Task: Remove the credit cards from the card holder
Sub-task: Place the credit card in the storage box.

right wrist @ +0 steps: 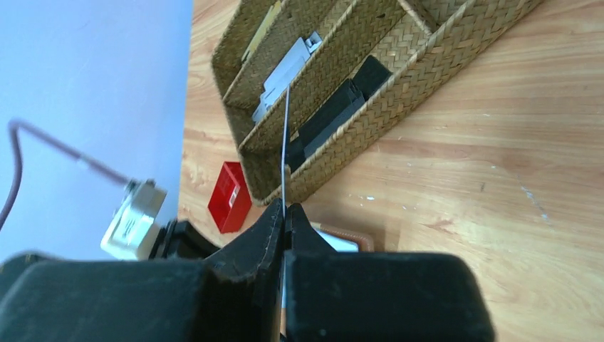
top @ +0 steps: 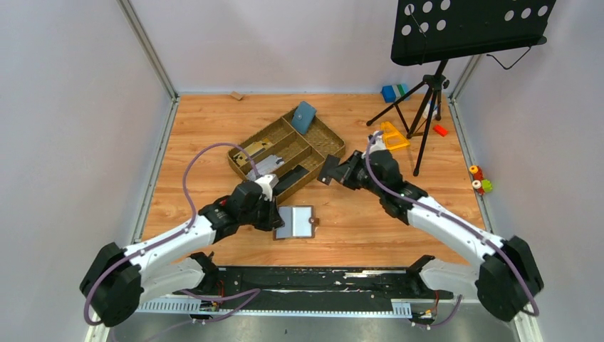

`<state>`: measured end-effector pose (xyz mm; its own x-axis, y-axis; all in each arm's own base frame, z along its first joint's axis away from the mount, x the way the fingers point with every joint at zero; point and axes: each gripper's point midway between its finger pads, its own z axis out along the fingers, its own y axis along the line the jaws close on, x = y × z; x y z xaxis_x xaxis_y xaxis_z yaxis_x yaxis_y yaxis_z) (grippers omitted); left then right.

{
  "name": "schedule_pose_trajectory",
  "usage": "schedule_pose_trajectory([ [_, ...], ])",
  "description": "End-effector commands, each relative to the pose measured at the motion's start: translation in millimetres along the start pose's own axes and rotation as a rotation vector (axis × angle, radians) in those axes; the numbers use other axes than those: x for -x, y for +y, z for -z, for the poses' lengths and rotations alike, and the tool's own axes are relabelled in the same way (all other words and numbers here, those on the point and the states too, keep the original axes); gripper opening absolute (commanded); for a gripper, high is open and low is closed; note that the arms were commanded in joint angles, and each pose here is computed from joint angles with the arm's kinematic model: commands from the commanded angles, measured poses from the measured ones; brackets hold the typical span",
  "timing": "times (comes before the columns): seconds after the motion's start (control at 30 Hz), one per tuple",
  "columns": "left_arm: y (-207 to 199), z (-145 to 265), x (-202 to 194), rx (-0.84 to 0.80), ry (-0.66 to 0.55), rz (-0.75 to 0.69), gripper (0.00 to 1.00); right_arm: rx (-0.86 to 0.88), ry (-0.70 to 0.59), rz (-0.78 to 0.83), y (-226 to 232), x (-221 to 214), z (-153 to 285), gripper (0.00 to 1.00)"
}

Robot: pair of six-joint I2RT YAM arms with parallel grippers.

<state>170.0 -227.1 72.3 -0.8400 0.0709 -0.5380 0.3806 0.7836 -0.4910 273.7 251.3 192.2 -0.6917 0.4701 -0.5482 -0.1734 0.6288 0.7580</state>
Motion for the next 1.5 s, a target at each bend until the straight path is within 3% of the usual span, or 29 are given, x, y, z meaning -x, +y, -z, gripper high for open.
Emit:
schedule_pose_trajectory([
  [0.0, 32.4, 16.0, -8.8, 0.144, -0.076, 0.057, 0.0, -0.085, -0.145, -0.102, 24.3, 22.9, -29.0, 0.0],
  [0.2, 52.8, 22.7, -20.4, 0.218, -0.114, 0.19, 0.0, -0.075, -0.171, -0.282, 48.1, -5.7, -74.7, 0.0],
  [0.37, 59.9, 9.5, -41.5, 0.199, 0.02, 0.255, 0.0, -0.07, -0.169, -0.305, 64.2, -18.1, -110.2, 0.0],
  [0.47, 65.3, 8.4, -47.0, 0.222, 0.073, 0.252, 0.0, -0.064, -0.166, -0.337, 64.5, -25.8, -124.8, 0.0],
  [0.73, 58.2, 10.4, -40.4, 0.18, 0.063, 0.298, 0.0, -0.153, -0.192, -0.425, 40.1, -43.0, -147.8, 0.0],
  [1.47, 64.4, 20.0, -33.0, 0.206, 0.026, 0.288, 0.0, -0.181, -0.186, -0.422, 27.7, -53.9, -193.8, 0.0],
])
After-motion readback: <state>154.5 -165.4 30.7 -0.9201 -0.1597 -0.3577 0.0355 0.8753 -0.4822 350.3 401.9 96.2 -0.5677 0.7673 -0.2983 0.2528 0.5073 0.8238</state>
